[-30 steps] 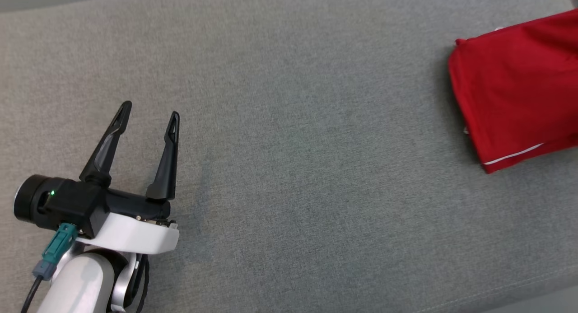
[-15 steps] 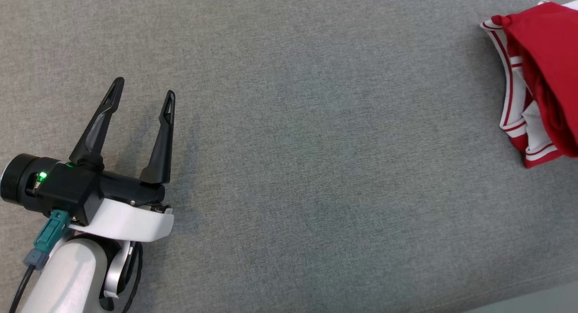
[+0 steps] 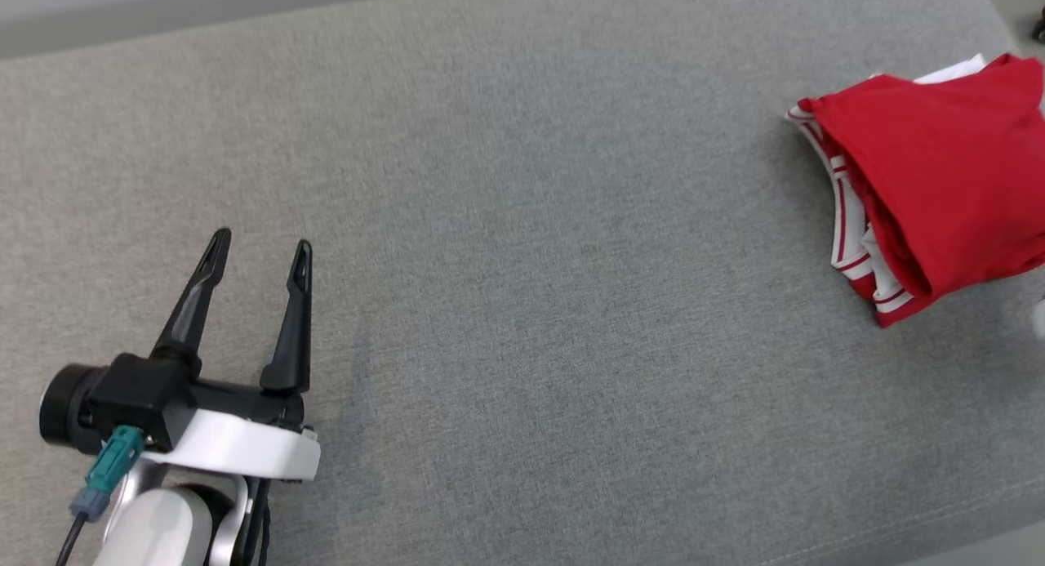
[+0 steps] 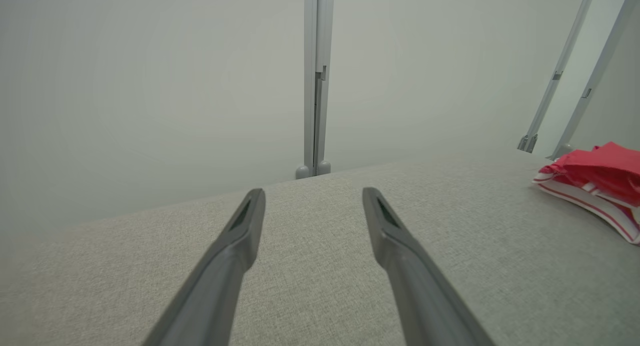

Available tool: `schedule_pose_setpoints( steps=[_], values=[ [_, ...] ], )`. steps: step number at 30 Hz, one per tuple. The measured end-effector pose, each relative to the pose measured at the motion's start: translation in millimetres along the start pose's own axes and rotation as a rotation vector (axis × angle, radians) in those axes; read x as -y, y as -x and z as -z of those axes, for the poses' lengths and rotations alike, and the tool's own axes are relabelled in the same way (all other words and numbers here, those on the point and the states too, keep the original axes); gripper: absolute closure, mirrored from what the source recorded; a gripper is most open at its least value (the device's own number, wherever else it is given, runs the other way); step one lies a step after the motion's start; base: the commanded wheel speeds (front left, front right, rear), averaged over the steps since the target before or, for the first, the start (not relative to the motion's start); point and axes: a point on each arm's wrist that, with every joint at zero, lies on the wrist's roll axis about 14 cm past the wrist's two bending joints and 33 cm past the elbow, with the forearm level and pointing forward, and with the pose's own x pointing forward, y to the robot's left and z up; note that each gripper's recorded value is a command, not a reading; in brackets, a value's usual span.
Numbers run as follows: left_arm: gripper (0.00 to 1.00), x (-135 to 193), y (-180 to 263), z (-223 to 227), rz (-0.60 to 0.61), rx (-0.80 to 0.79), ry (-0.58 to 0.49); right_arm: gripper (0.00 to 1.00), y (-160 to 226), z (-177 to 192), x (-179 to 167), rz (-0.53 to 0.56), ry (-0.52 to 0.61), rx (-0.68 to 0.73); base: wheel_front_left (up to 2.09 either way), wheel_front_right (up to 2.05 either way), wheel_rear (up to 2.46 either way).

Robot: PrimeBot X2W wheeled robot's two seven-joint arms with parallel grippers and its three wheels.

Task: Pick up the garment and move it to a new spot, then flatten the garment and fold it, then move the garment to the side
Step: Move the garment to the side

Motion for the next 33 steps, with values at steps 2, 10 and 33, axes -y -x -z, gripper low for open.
schedule_pose_setpoints(
  steps=[2,10,33],
  values=[
    [0.00,-0.5,8.3,-4.3,-0.014,0.004,0.004,0.00,12.0,-1.9,-15.0,-0.032,-0.023,0.030,0.00,0.00,0.00],
    [0.00,-16.4,44.8,-13.8,-0.116,0.007,0.021,0.00,53.3,-5.8,-92.4,-0.193,-0.108,0.120,0.00,0.00,0.00],
    [0.00,-86.0,155.0,-23.2,-0.411,0.013,-0.006,0.00,129.6,-46.5,-200.2,-0.467,-0.170,0.238,0.00,0.00,0.00]
  ],
)
